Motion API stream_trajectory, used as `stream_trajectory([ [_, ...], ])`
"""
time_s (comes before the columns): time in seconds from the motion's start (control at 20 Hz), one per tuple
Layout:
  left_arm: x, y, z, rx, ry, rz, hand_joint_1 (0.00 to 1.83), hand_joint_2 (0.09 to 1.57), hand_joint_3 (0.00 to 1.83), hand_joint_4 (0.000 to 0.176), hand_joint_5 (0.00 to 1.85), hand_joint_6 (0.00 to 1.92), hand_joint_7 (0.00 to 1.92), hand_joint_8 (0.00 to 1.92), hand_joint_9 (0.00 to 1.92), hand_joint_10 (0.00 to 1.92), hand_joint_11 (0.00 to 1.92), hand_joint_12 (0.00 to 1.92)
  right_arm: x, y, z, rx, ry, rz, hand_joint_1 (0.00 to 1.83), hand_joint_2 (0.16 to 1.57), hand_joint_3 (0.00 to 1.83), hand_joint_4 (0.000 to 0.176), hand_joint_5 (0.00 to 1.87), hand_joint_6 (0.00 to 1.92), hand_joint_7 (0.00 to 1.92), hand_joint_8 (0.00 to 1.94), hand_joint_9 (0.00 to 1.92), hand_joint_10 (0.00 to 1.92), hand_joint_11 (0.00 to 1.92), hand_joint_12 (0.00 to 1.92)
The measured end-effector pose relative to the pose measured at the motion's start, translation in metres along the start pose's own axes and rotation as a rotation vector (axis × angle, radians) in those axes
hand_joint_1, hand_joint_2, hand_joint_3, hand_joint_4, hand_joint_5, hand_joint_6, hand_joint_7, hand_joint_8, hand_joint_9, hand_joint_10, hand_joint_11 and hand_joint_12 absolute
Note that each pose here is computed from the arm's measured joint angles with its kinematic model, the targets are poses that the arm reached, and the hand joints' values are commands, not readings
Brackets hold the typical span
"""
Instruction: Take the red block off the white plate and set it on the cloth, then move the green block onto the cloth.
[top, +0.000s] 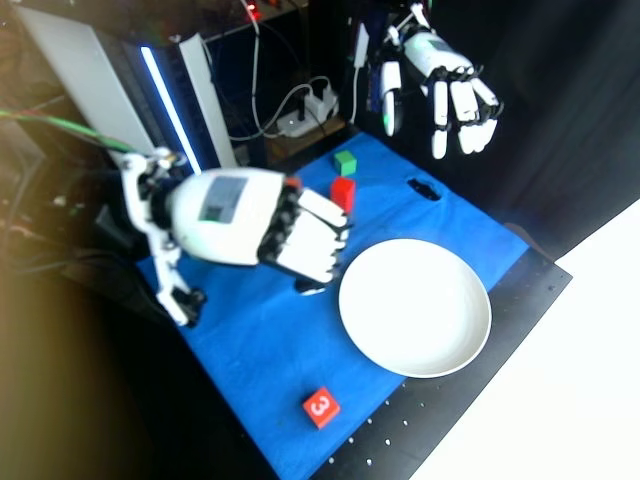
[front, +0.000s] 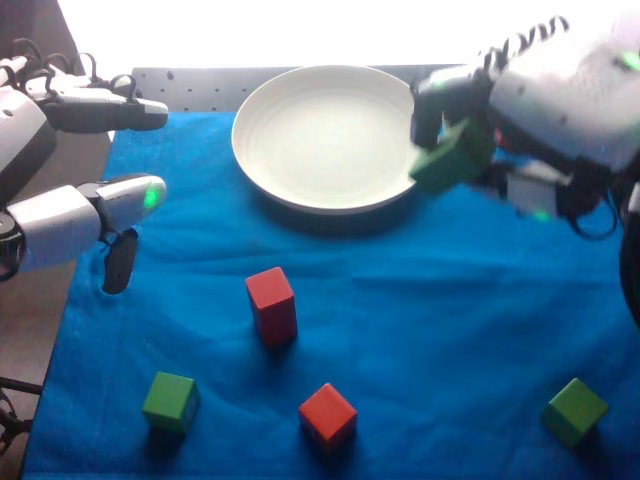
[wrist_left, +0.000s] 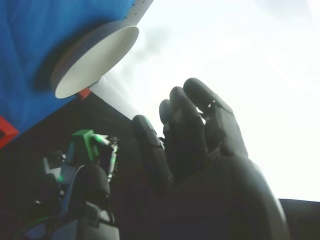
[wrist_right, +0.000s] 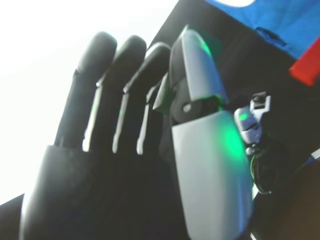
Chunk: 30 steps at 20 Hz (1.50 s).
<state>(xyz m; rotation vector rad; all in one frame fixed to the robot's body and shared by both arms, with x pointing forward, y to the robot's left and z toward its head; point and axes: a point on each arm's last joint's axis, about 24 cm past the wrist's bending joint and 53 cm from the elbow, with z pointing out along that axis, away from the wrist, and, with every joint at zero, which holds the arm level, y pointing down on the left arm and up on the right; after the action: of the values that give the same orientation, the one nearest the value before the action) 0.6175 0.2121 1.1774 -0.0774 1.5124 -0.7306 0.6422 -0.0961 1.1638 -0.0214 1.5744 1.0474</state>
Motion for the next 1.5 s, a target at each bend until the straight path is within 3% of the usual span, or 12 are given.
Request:
stream_trajectory([
  [0.25, 0.0, -0.001, -0.002, -0.001, -0.005, -0.003, 0.34, 1.21, 0.0, 0.128, 0.62, 0.0, 0.39, 0.0, 0.39, 0.0, 0.0, 0.99, 0.028, -0.019, -0.012, 0.041, 0.06, 0.025, 1.38, 1.12, 0.0, 0.0, 0.97, 0.89, 0.94, 1.12, 0.88, 1.33, 0.86, 1.63],
  [0.35, 0.001, -0.002, -0.002, 0.003, -0.004, -0.002, 0.33, 1.21, 0.0, 0.151, 0.6, 0.0, 0.38, 0.0, 0.37, 0.0, 0.0, 0.96, 0.044, -0.028, -0.015, 0.065, 0.096, 0.05, 1.38, 1.13, 0.0, 0.0, 0.96, 1.0, 0.93, 1.05, 0.85, 1.35, 0.75, 1.63],
  [0.45, 0.0, -0.001, -0.002, 0.0, -0.008, -0.003, 0.32, 1.21, 0.0, 0.133, 0.6, 0.0, 0.38, 0.0, 0.34, 0.0, 0.0, 0.9, 0.057, -0.032, -0.018, 0.084, 0.134, 0.058, 1.38, 1.13, 0.0, 0.0, 0.98, 0.96, 0.93, 1.08, 0.84, 1.34, 0.7, 1.65],
  [0.6, -0.002, -0.002, -0.002, 0.003, -0.015, -0.003, 0.35, 1.22, 0.0, 0.134, 0.6, 0.0, 0.38, 0.0, 0.33, 0.0, 0.0, 0.87, 0.059, -0.033, -0.022, 0.095, 0.138, 0.071, 1.25, 1.13, 0.0, 0.0, 0.91, 1.07, 0.96, 1.09, 0.85, 1.23, 0.72, 1.65],
  [0.65, -0.003, -0.002, -0.002, 0.003, -0.017, -0.003, 0.33, 1.22, 0.0, 0.139, 0.59, 0.0, 0.38, 0.0, 0.33, 0.0, 0.0, 0.87, 0.061, -0.031, -0.024, 0.095, 0.145, 0.075, 1.18, 1.13, 0.0, 0.0, 0.92, 1.07, 0.83, 0.92, 0.82, 1.16, 0.71, 1.6],
  [0.7, -0.003, -0.003, -0.002, 0.005, -0.018, -0.002, 0.33, 1.21, 0.0, 0.155, 0.59, 0.0, 0.39, 0.0, 0.34, 0.0, 0.0, 0.89, 0.061, -0.027, -0.026, 0.089, 0.147, 0.078, 1.18, 1.02, 0.0, 0.0, 0.69, 0.82, 0.71, 0.78, 0.6, 1.1, 0.4, 1.71],
  [0.8, -0.003, -0.003, -0.002, 0.005, -0.019, -0.003, 0.33, 1.21, 0.0, 0.162, 0.59, 0.0, 0.38, 0.0, 0.32, 0.0, 0.0, 0.84, 0.061, -0.026, -0.03, 0.092, 0.151, 0.077, 1.14, 0.93, 0.0, 0.0, 0.55, 0.55, 0.51, 0.52, 0.27, 1.04, 0.04, 1.81],
  [1.0, -0.002, -0.001, -0.003, 0.001, -0.017, -0.002, 0.36, 1.22, 0.0, 0.125, 0.6, 0.0, 0.39, 0.0, 0.34, 0.01, 0.0, 0.88, 0.054, -0.02, -0.041, 0.084, 0.135, 0.077, 0.93, 0.85, 0.0, 0.0, 0.4, 0.3, 0.39, 0.15, 0.13, 0.82, 0.0, 1.56],
  [1.1, -0.003, -0.001, -0.003, -0.001, -0.018, -0.003, 0.33, 1.22, 0.0, 0.139, 0.58, 0.0, 0.39, 0.0, 0.34, 0.01, 0.0, 0.88, 0.05, -0.019, -0.047, 0.085, 0.129, 0.074, 0.94, 0.84, 0.0, 0.0, 0.34, 0.24, 0.36, 0.11, 0.09, 0.82, 0.0, 1.56],
  [1.3, -0.003, -0.001, -0.003, -0.001, -0.019, -0.003, 0.32, 1.23, 0.0, 0.145, 0.57, 0.0, 0.37, 0.0, 0.33, 0.0, 0.0, 0.84, 0.038, -0.013, -0.05, 0.069, 0.094, 0.07, 0.99, 0.88, 0.0, 0.0, 0.34, 0.33, 0.4, 0.21, 0.1, 0.99, 0.0, 1.64],
  [1.35, -0.003, -0.001, -0.003, -0.002, -0.019, -0.003, 0.33, 1.23, 0.0, 0.149, 0.57, 0.0, 0.37, 0.0, 0.32, 0.0, 0.0, 0.8, 0.034, -0.012, -0.051, 0.062, 0.08, 0.067, 0.99, 0.9, 0.0, 0.0, 0.3, 0.48, 0.36, 0.35, 0.09, 1.04, 0.0, 1.69],
  [1.5, -0.005, -0.002, -0.003, 0.002, -0.026, -0.001, 0.42, 1.21, 0.0, 0.122, 0.53, 0.0, 0.39, 0.01, 0.37, 0.01, 0.0, 0.85, 0.018, -0.012, -0.053, 0.057, 0.028, 0.069, 1.07, 0.95, 0.0, 0.0, 0.12, 0.95, 0.1, 0.9, 0.0, 1.19, 0.0, 1.87],
])
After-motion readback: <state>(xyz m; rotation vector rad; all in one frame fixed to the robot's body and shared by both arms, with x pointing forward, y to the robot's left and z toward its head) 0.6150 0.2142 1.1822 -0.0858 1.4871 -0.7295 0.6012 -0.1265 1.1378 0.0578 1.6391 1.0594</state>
